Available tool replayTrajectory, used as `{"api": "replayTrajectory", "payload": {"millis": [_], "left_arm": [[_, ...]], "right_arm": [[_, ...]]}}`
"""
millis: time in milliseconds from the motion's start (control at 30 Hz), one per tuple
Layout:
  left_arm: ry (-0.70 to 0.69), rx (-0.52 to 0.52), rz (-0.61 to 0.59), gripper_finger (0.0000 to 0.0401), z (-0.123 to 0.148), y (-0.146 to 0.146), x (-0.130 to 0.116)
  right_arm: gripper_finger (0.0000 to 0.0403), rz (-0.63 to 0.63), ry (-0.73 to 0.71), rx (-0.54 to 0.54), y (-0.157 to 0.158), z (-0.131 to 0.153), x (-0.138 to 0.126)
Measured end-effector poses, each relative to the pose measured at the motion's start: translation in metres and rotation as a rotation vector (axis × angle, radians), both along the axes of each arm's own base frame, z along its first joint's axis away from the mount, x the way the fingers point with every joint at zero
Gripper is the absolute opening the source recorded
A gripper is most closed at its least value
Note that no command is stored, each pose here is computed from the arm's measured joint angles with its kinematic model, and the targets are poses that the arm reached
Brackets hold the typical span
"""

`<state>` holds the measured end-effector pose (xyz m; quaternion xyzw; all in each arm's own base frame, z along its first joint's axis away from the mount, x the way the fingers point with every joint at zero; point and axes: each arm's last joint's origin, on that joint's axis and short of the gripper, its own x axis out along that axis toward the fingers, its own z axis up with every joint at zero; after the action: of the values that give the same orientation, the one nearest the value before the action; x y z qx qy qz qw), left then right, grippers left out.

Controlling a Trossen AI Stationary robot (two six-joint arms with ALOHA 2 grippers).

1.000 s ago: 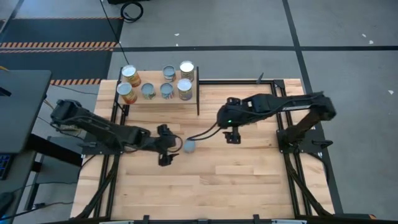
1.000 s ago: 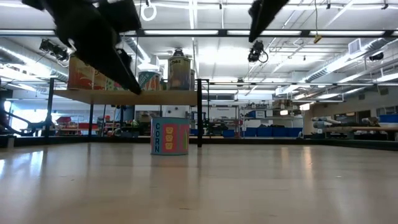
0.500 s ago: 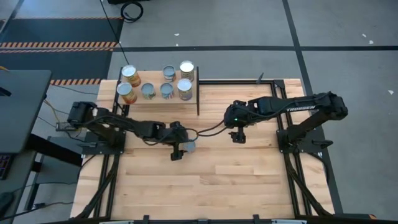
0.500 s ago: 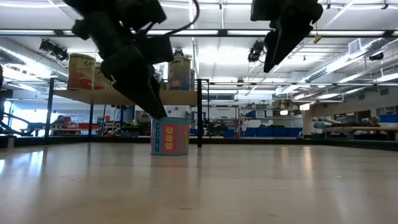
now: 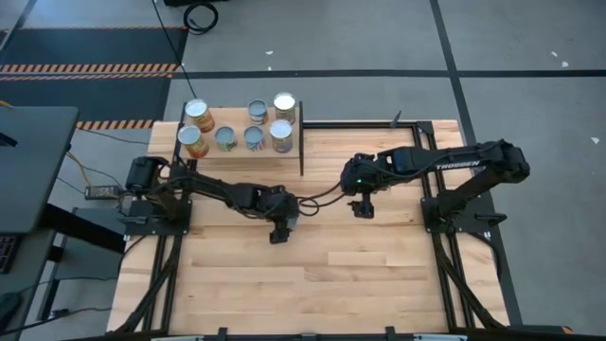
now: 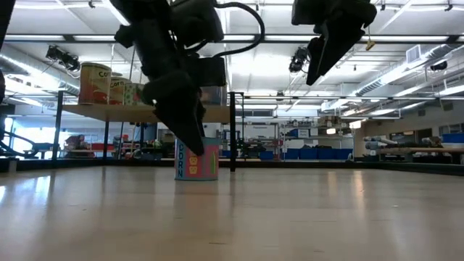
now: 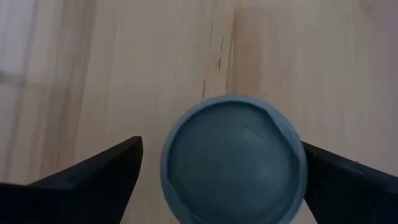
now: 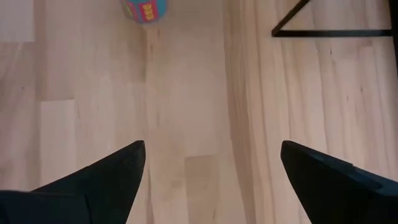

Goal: Pick and place cans onto a shelf
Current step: Put the small canned corn on the shelf

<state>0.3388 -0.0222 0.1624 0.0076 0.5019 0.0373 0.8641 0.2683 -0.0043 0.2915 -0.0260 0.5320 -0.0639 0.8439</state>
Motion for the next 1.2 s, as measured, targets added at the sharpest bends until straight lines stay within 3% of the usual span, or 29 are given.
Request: {"api": "replayTrajectory", "payload": {"millis": [133,300,400,567,733,967,1100,1200], "left_arm": [[0.015,-0.031,-0.014,0.0364,0.000,-0.001,-0.001],[0.004,-0.032,-0.016,0.0286,0.001,-0.001,0.000],[-0.015,-0.035,-0.025,0.0283,0.013,-0.006,-0.004],[-0.082,-0.018,-0.053,0.0283,0.074,-0.017,-0.018],[-0.207,0.114,0.046,0.0283,0.150,-0.005,-0.056],[-0.347,0.262,0.304,0.0283,0.231,0.039,-0.121],[-0.280,0.313,0.421,0.0283,0.257,0.075,-0.145],[-0.272,0.287,0.457,0.0283,0.271,0.103,-0.154]], "right_arm": [[0.0382,0.004,-0.012,0.007,0.000,0.001,0.001],[0.0382,0.004,-0.020,0.007,0.000,0.001,0.001],[0.0382,0.004,-0.021,0.008,0.000,0.001,0.002],[0.0382,0.002,-0.035,0.009,0.000,0.002,0.003],[0.0382,-0.019,-0.070,0.020,0.000,0.003,0.005],[0.0382,-0.026,-0.080,0.024,0.001,0.004,0.006],[0.0382,-0.024,-0.104,0.024,0.001,0.005,0.008],[0.0382,-0.024,-0.109,0.024,0.001,0.005,0.009]]}}
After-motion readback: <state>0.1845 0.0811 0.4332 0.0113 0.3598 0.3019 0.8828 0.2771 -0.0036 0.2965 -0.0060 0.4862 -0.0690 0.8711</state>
